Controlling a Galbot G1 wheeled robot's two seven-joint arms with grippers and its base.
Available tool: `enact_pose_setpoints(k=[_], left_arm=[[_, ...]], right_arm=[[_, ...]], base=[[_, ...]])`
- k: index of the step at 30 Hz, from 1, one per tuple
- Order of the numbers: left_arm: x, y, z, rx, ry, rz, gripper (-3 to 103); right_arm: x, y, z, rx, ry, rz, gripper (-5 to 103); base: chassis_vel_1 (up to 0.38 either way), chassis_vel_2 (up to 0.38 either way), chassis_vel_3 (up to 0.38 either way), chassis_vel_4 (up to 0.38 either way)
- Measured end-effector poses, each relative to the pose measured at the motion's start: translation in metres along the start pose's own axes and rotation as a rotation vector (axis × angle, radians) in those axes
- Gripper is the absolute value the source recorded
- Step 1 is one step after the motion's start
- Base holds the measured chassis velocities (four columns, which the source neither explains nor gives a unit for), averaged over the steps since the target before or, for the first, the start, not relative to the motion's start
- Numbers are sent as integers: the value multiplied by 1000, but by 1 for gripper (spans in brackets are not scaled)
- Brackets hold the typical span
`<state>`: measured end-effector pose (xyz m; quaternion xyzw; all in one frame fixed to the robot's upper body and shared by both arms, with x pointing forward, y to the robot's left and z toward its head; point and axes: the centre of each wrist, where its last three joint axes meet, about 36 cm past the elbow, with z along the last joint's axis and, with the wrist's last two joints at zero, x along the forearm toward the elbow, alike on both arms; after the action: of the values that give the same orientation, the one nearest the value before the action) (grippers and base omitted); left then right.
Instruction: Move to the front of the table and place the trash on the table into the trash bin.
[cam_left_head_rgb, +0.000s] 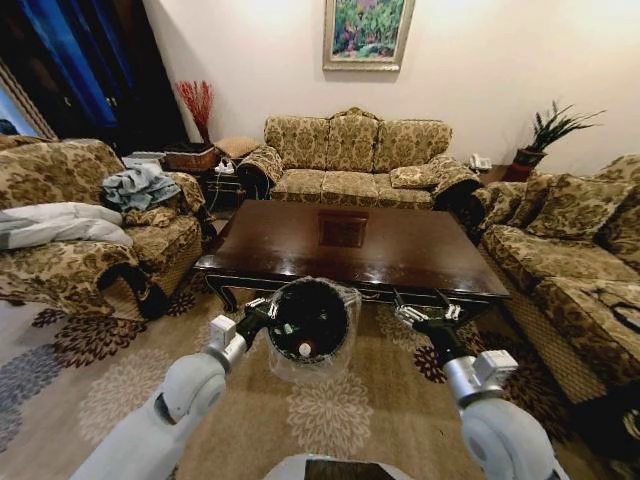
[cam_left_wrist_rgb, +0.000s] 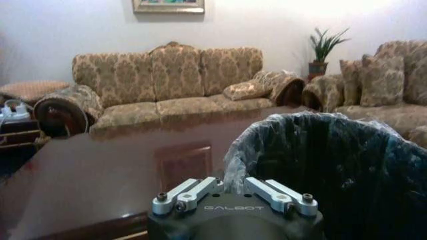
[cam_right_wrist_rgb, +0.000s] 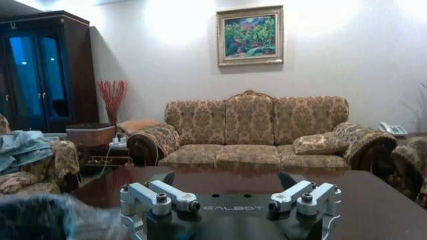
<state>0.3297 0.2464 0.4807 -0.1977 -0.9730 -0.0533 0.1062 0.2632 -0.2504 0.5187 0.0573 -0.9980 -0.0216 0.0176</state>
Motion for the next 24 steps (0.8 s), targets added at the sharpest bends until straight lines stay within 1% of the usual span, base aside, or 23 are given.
enact_pose_setpoints(k=[2,3,4,7,8,11,12,13,16,17,18,19,21,24], left_arm=[[-1,1,2,-2,3,-5,4],[-4,7,8,-7,11,-19,4],[-4,7,8,-7,11,-19,4],[-9,25,20,-8,21,-40,4],[-9,25,20,-8,21,-40,4],[-7,41,31,2,23,-50,4],[-7,41,31,2,23,-50,4],[-6,43,33,7,25,-52,4],[-2,52,52,44,45,-86,4],[-2,52,52,44,45,-86,4],[0,54,58,54,50,-98,4],[5,58,68,75,57,-130,4],[7,59,71,81,58,-140,4],[19,62,83,109,55,-194,4]], right_arm=[[1,-1,-1,-1,1,-3,100],[5,-4,-2,-1,11,-14,100],[5,-4,-2,-1,11,-14,100],[11,-19,6,6,28,-34,100],[11,-19,6,6,28,-34,100],[14,-37,20,13,39,-47,100],[14,-37,20,13,39,-47,100],[15,-41,24,13,42,-48,100],[16,-56,40,16,54,-33,100],[16,-56,40,16,54,-33,100],[16,-59,43,18,54,-26,100],[17,-68,47,24,51,-14,100],[18,-70,49,27,51,-13,100],[21,-76,58,24,50,-16,100]], base=[[0,0,0,0],[0,0,0,0],[0,0,0,0],[0,0,0,0],[0,0,0,0],[0,0,0,0],[0,0,0,0],[0,0,0,0],[0,0,0,0],[0,0,0,0],[0,0,0,0],[0,0,0,0],[0,0,0,0],[0,0,0,0]])
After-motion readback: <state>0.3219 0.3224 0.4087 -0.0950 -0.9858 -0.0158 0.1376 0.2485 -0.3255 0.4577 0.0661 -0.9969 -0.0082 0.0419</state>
